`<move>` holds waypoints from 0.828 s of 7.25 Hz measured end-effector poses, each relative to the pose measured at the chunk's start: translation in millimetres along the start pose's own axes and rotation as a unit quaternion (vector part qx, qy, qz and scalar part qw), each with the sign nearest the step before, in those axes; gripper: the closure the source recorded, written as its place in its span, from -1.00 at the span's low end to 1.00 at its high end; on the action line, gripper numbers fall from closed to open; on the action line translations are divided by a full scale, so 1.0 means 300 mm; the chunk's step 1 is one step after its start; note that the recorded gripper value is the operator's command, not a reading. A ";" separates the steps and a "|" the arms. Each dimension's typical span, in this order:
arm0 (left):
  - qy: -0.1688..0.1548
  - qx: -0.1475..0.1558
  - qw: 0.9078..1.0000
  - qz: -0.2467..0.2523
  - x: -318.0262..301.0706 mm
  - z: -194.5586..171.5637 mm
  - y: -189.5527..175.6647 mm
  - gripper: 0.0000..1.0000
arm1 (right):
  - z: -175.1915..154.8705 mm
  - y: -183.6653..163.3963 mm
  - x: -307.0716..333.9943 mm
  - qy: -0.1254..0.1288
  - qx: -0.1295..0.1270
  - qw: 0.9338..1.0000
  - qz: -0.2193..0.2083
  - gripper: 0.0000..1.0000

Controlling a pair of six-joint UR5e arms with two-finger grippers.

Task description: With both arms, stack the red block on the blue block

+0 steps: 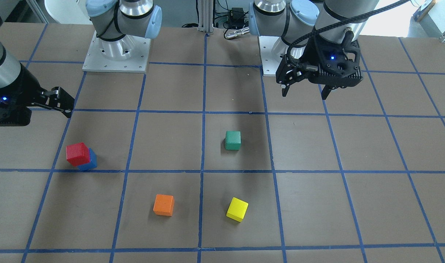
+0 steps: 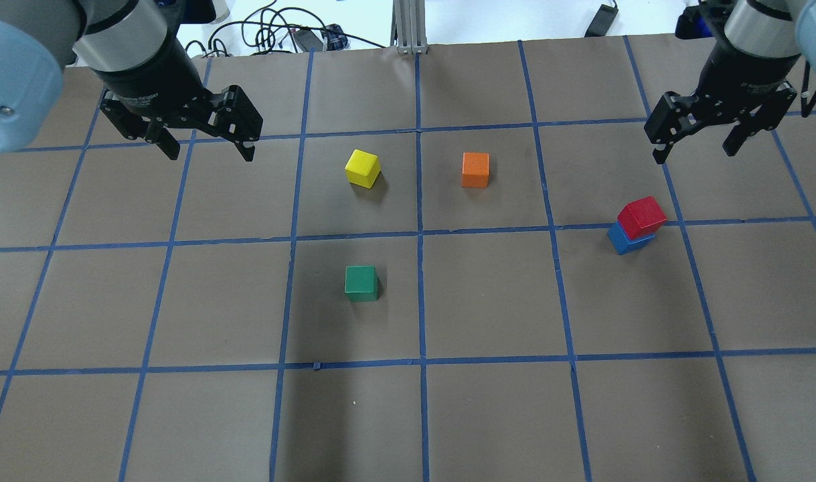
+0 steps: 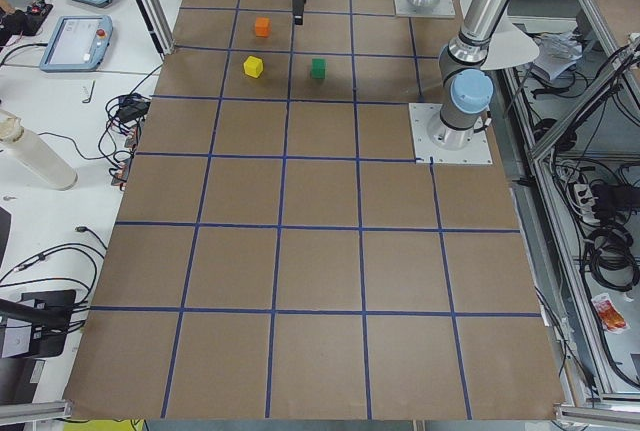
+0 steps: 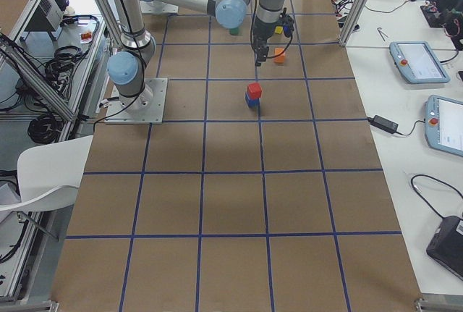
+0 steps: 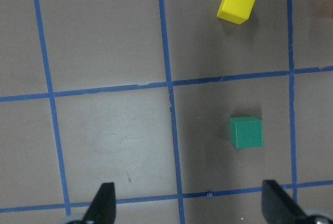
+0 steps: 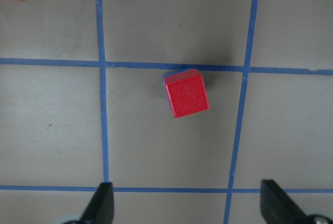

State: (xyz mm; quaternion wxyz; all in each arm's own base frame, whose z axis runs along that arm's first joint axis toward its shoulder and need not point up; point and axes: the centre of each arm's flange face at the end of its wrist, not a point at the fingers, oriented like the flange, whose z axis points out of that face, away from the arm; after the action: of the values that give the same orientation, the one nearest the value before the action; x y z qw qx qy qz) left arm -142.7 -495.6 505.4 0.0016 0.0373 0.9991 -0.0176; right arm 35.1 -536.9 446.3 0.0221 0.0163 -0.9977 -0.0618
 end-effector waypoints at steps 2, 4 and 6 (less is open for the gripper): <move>0.000 0.000 1.000 0.000 0.000 0.000 0.001 -1.00 | -0.067 0.058 -0.222 0.008 0.009 0.999 0.032 -1.00; 0.000 0.000 1.000 -0.001 -0.002 0.000 0.002 -1.00 | -0.088 0.093 -0.313 -0.001 0.016 0.999 0.035 -1.00; 0.000 0.000 1.000 -0.001 -0.003 -0.002 0.005 -1.00 | -0.094 0.108 -0.331 -0.011 0.019 0.999 0.039 -1.00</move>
State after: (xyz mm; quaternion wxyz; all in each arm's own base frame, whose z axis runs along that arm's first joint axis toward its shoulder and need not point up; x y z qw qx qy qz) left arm -141.5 -494.1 505.8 0.0015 0.0365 0.9992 -0.0180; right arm 134.7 -504.8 474.2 0.0129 -0.0230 -0.9988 -0.0424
